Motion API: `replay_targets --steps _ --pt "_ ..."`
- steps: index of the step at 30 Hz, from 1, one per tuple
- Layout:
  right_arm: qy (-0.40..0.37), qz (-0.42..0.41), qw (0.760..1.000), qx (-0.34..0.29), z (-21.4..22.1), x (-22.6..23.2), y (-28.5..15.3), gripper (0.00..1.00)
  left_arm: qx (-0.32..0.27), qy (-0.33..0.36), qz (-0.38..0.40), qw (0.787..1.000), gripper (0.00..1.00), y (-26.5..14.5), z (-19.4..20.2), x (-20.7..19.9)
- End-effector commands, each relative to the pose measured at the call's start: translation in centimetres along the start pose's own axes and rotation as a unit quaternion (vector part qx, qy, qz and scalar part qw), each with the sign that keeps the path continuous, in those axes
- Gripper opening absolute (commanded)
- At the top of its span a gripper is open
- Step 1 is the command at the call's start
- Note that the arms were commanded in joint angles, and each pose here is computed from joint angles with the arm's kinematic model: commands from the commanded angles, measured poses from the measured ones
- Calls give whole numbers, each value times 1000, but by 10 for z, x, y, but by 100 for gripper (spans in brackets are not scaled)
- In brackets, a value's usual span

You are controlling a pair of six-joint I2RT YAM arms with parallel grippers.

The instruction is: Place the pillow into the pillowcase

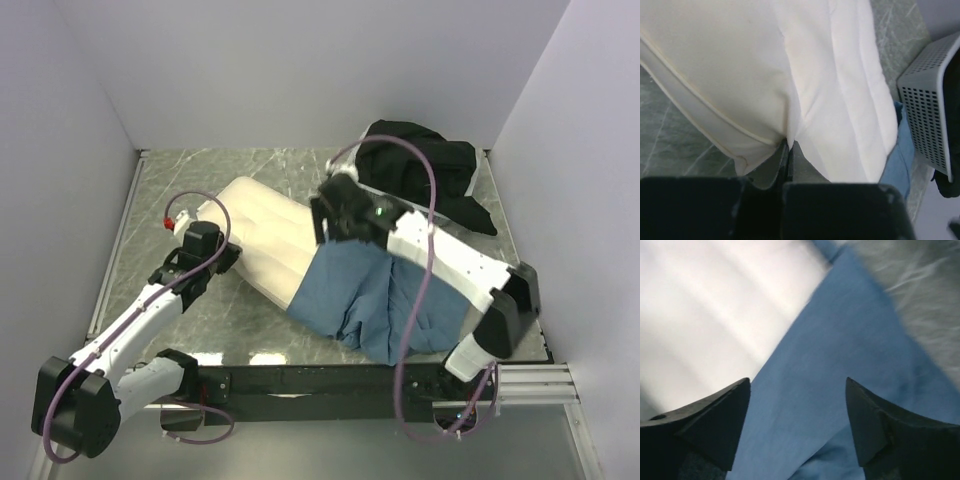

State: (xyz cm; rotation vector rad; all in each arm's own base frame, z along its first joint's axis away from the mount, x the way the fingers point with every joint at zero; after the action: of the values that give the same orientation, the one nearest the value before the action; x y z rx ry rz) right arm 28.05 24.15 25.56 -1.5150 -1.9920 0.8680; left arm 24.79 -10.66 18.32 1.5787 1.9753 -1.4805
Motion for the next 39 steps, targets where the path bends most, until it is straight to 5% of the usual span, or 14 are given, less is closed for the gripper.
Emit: replay_targets --steps 1,16,19,20,29,34,39 --pt "18 -78 996 -34 33 41 -24 81 -35 -40 34 998 1 -2 -8 -10" --pt "-59 -59 995 61 105 100 18 79 -18 -42 37 998 1 1 19 4" --pt "-81 -41 993 73 107 98 18 47 -16 -36 40 998 1 -3 19 2" --pt "-78 -41 994 63 99 97 11 26 -18 -33 44 998 1 -5 17 -1" --pt "-82 -94 991 -41 -5 105 -79 0 -68 24 120 990 1 -67 -13 -59" --pt "-78 -100 989 -74 -53 113 -116 0 -92 28 147 984 1 -101 -27 -83" --pt "-51 -50 996 -59 -17 87 -96 27 -87 5 110 990 1 -92 -21 -69"
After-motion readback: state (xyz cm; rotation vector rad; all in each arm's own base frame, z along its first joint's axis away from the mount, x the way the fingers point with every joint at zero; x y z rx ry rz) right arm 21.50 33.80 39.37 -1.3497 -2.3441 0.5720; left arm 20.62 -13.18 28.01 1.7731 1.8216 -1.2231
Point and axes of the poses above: each gripper's point midway between its finger pads, its own y axis out along the fingers, its own x axis along the line the jaws close on, z = x × y, the point moved 7 cm from there along -y, back along the fingers, and after that the axes turned 4 degrees about -y, right-handed, at the moved point
